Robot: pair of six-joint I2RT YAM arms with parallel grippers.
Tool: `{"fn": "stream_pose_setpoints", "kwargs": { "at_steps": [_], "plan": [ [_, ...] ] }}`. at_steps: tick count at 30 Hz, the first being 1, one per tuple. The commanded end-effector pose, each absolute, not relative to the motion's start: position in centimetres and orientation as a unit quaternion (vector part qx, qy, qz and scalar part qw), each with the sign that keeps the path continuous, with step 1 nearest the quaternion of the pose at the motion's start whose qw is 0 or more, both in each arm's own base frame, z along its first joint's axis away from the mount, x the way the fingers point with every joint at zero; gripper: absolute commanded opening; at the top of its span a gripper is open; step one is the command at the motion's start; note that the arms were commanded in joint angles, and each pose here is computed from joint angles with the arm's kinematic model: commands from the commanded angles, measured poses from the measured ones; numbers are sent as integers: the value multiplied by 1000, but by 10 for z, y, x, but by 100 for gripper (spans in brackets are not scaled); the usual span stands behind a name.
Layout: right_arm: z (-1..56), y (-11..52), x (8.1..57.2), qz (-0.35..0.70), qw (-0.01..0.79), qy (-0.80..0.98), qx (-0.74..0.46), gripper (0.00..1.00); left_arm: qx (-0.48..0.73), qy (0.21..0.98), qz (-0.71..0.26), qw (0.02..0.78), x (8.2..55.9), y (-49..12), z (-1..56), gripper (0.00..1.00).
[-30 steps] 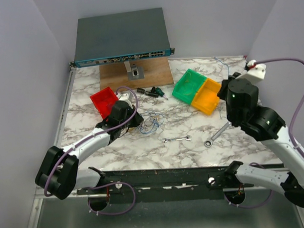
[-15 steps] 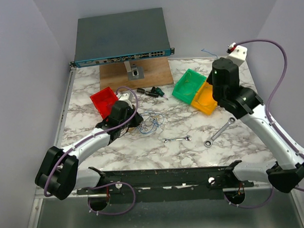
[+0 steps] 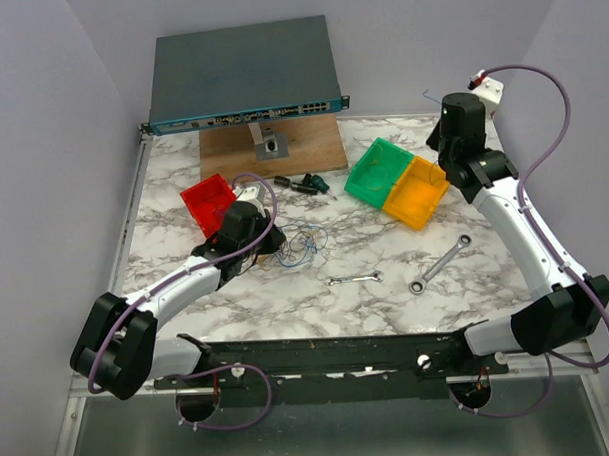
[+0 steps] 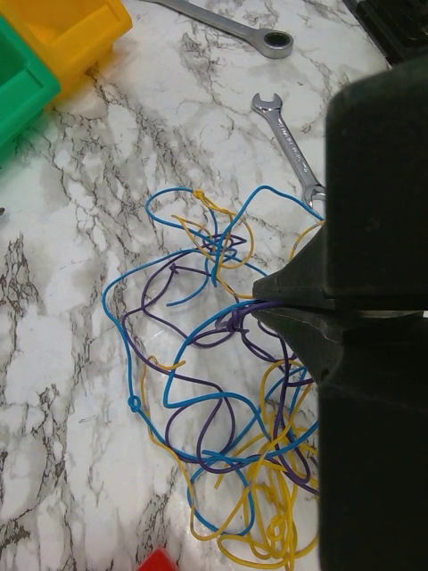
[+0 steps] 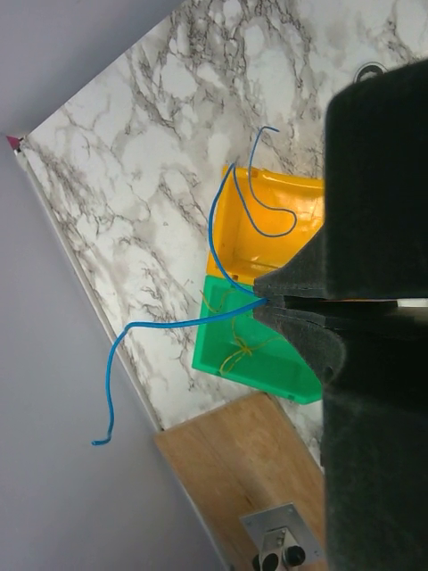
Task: Untangle the cables
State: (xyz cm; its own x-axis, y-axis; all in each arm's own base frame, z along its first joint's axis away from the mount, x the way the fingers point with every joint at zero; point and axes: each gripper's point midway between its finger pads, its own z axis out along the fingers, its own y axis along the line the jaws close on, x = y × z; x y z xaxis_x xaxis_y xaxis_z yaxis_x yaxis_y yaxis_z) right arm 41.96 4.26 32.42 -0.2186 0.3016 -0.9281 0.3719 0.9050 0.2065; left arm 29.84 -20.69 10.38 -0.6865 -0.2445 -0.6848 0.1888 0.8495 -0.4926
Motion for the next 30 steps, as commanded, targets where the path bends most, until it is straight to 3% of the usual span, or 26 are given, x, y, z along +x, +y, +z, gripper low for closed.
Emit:
{"fn": "stream_pose_setpoints", "kwargs": {
  "at_steps": [1, 12, 21, 30],
  "plan": [
    [343, 52, 430, 6, 604, 770, 206, 1, -14, 869, -268, 415, 304, -204, 112, 0],
    [384, 55, 435, 13, 629, 754, 189, 1, -17, 869, -263, 419, 304, -202, 113, 0],
    [304, 58, 440, 17, 580, 788, 207, 1, -16, 869, -263, 419, 304, -202, 113, 0],
    [185, 38, 415, -2, 498, 833, 241, 1, -16, 867, -264, 423, 303, -201, 116, 0]
  ]
}}
